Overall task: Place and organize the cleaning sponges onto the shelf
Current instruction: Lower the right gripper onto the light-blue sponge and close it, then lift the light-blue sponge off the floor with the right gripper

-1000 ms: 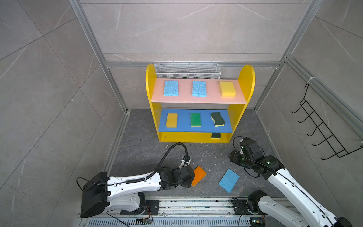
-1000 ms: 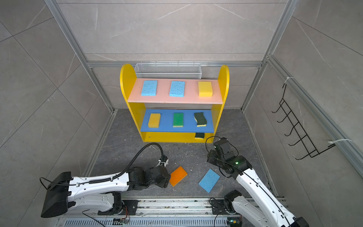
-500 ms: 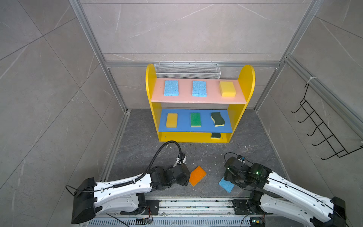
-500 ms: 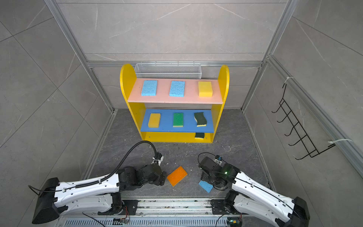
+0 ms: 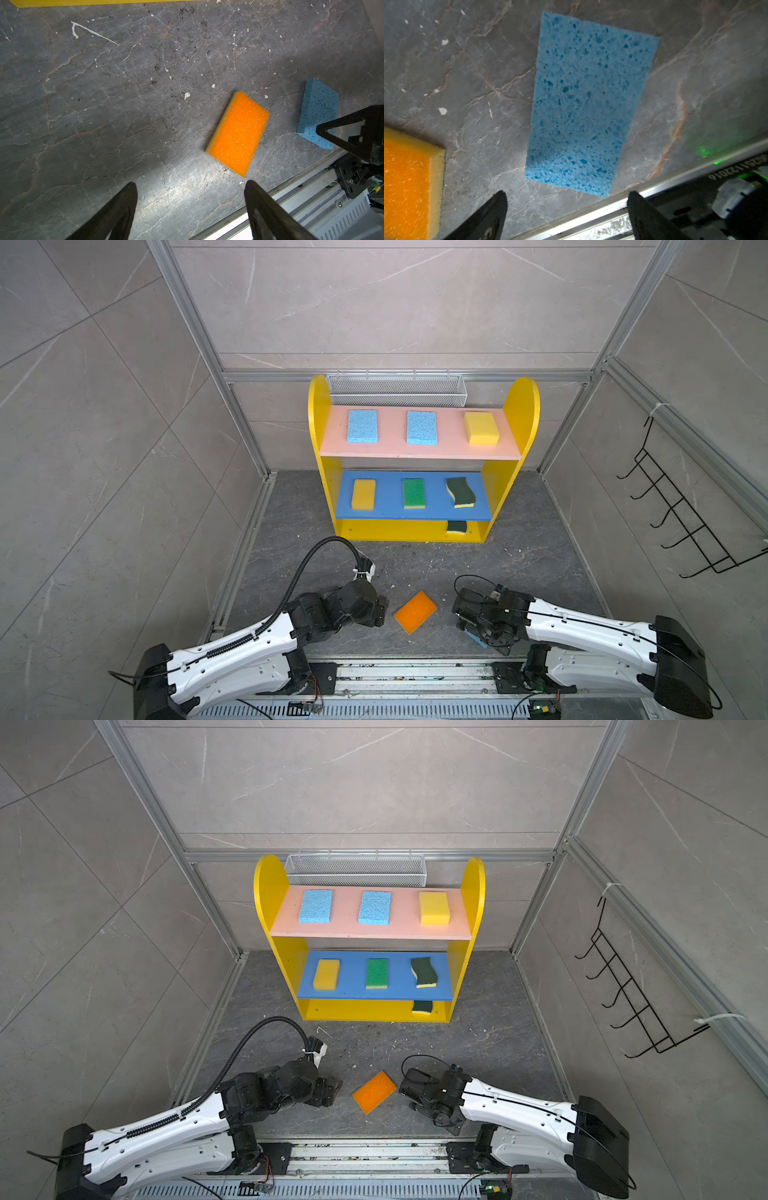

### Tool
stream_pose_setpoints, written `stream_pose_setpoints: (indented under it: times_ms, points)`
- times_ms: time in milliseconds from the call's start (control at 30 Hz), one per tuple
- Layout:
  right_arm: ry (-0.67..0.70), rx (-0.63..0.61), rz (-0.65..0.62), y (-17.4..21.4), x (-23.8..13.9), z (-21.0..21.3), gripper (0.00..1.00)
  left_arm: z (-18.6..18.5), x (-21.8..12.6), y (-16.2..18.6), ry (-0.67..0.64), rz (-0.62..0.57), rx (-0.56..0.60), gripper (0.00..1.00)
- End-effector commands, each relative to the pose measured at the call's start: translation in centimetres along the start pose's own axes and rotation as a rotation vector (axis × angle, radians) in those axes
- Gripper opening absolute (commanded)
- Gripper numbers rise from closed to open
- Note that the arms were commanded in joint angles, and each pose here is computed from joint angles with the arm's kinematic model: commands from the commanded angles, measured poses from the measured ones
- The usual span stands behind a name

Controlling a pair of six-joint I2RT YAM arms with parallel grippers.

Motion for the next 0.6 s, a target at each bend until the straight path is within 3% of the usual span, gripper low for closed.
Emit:
stream_pose_setpoints:
  times_ms: [0,333,567]
  points:
    - [-0.006,0.052,0.016,0.4,1.0,0.2,0.94,0.1,0.2,0.1,0.020,0.034,0.026,0.84]
    - [0.016,0.100,0.030,0.8,2.3,-1.6,0.95,0.5,1.1,-0.5,0.035,0.064,0.004,0.84]
    - [-0.018,0.048,0.048,-0.2,3.4,-0.4,0.95,0.6,1.3,-1.0,0.031,0.071,-0.005,0.83]
Point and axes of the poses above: each gripper's point midway between its finger pads, its own x axis out along the fingers, its own z axis along the line the jaws close on, y = z × x, the point moved 2 cm from there along -x, back along the fingers, and after that the axes turned 15 degrees about -x, right-handed, at the moved point
